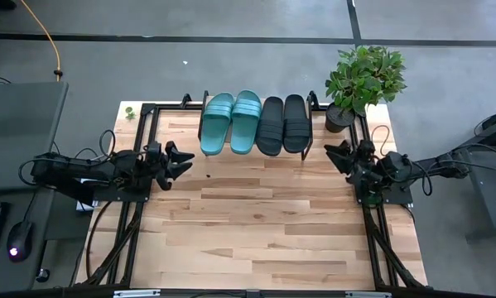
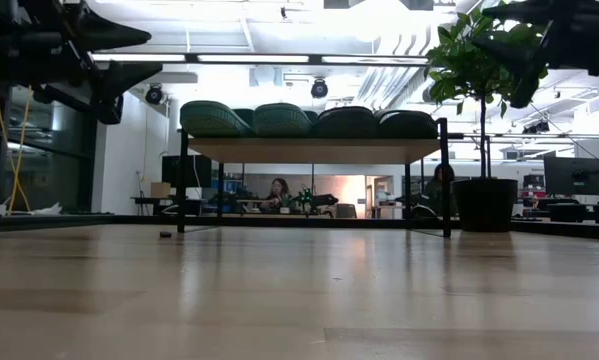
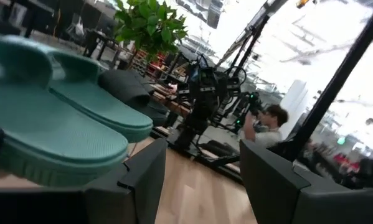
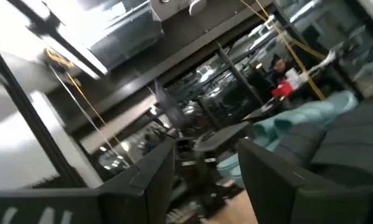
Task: Pick and place slides into the shelf
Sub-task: Return to Home Position
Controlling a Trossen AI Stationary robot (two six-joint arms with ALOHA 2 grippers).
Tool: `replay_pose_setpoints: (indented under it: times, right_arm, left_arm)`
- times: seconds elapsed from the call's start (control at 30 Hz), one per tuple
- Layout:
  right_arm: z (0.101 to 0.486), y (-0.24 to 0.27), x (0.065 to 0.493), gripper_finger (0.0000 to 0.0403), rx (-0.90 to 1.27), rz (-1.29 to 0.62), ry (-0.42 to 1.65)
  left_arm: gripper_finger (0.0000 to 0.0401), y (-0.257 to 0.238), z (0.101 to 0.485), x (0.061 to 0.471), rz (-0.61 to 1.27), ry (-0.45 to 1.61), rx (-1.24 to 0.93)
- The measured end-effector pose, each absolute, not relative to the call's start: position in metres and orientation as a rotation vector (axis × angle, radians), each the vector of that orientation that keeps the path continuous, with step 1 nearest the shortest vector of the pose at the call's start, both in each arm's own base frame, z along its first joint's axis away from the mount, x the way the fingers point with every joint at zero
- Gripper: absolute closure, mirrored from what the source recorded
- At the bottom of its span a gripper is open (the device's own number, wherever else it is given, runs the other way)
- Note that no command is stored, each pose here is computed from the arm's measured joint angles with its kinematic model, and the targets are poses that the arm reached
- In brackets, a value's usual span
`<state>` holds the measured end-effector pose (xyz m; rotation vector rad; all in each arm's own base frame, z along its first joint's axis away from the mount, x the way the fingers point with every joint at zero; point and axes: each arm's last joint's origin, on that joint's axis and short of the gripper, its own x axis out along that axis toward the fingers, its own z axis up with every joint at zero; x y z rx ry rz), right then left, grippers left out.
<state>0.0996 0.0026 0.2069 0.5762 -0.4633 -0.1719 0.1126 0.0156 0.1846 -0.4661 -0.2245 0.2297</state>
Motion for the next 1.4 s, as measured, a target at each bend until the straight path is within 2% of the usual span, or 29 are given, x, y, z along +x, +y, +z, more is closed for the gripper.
replay_pose_setpoints:
  times: [0.23, 0.43, 0.73, 1.4]
  right_arm:
    - [0.207, 0.004, 0.1, 0.0233, 0.342, -0.182, -0.434]
    - [0.2, 0.006, 0.103, 0.0233, 0.173, -0.166, -0.34]
    - [0.182, 0.006, 0.107, 0.0233, 0.128, -0.17, -0.144]
    - [0.157, 0.006, 0.107, 0.0233, 0.037, -0.18, 0.122]
  left_arm:
    - [0.0212, 0.013, 0.184, 0.113, 0.168, -0.181, -0.268]
    - [0.0212, 0.013, 0.175, 0.114, 0.18, -0.086, -0.239]
    - [0.0212, 0.013, 0.172, 0.114, 0.184, -0.054, -0.192]
    - [0.0212, 0.013, 0.156, 0.114, 0.19, 0.125, -0.097]
